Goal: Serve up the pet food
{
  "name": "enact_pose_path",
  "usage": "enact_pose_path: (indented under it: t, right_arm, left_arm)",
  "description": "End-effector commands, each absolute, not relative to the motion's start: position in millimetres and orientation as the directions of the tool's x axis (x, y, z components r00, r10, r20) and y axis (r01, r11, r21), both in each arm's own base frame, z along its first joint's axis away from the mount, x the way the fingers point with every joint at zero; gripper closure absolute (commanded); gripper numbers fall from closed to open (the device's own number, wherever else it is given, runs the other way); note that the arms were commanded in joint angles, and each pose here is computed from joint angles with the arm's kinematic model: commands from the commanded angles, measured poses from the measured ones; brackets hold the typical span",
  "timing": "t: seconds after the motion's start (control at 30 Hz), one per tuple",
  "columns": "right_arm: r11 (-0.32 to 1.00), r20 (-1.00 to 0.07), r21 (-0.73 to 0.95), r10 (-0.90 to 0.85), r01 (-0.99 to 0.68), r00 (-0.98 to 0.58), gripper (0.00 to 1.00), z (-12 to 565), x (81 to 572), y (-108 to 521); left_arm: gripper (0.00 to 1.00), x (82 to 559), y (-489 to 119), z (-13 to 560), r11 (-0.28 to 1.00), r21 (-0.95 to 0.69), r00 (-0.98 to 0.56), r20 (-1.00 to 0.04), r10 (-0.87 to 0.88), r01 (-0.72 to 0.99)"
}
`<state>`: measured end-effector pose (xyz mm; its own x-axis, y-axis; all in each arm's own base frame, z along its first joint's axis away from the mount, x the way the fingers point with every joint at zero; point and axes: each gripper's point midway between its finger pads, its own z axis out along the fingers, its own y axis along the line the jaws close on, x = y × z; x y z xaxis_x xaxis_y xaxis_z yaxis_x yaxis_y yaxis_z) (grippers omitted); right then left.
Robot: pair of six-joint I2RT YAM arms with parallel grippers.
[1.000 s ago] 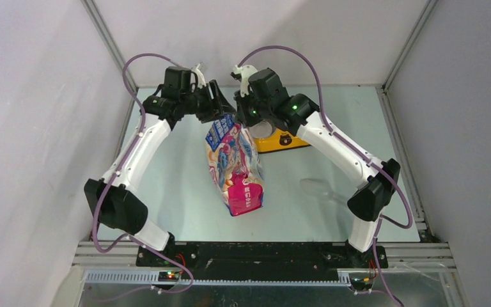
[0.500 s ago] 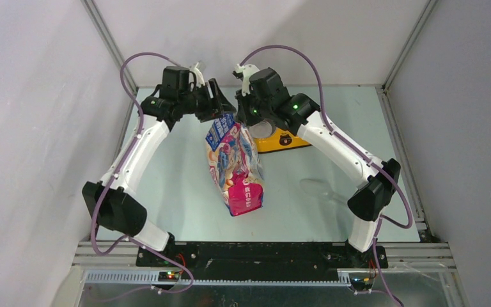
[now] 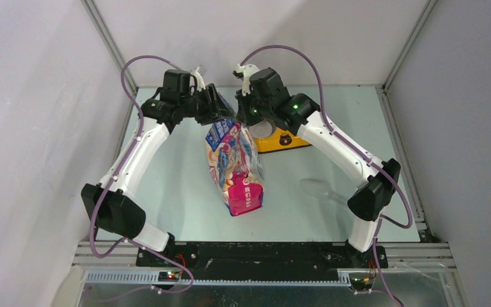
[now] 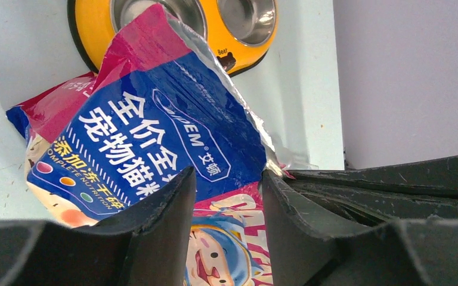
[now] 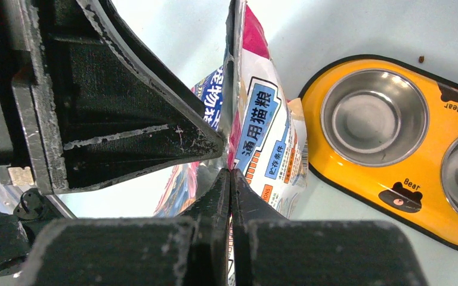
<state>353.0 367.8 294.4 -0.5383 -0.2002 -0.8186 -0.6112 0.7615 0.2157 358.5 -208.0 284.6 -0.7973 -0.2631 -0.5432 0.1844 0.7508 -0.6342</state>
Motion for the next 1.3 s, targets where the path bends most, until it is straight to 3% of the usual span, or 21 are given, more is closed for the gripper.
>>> enact_pose_path:
  t: [0.0, 0.27, 0.47, 0.73, 1.0, 1.27]
  right_arm:
    - [0.76, -0.821, 0.208, -0.206, -0.615, -0.533, 1.0, 303.0, 344.7, 360.9]
    - [0.751, -0.831, 0.173, -0.237, -0.638, -0.504, 1.0, 303.4, 337.5, 368.6]
    - [0.754, -0.838, 0.15, -0.247, -0.64, -0.487, 1.0, 305.2, 337.7, 369.6]
    - [0.75, -0.851, 0.118, -0.261, -0.651, -0.455, 1.0, 309.7, 336.2, 372.1]
    - [0.746, -0.858, 0.054, -0.306, -0.663, -0.414, 1.0, 303.6, 341.0, 378.4]
    - [0.753, -0.864, 0.029, -0.312, -0.657, -0.396, 1.0, 305.7, 349.6, 380.3]
  left_arm:
    - [0.49, 357.7, -205.5, 280.9, 0.782, -0.596, -0.786, -0.566, -0.247, 0.184]
    - [0.46, 369.3, -212.7, 295.4, 0.773, -0.606, -0.77, -0.579, -0.267, 0.188]
    - [0.5, 383.0, -190.5, 292.5, 0.842, -0.532, -0.737, -0.603, -0.305, 0.087]
    - [0.59, 384.4, -178.7, 267.6, 0.857, -0.514, -0.766, -0.536, -0.353, -0.036]
    - [0.56, 393.7, -193.8, 265.2, 0.804, -0.59, -0.791, -0.46, -0.404, -0.067]
    - [0.82, 402.7, -213.7, 289.9, 0.742, -0.666, -0.79, -0.493, -0.363, 0.075]
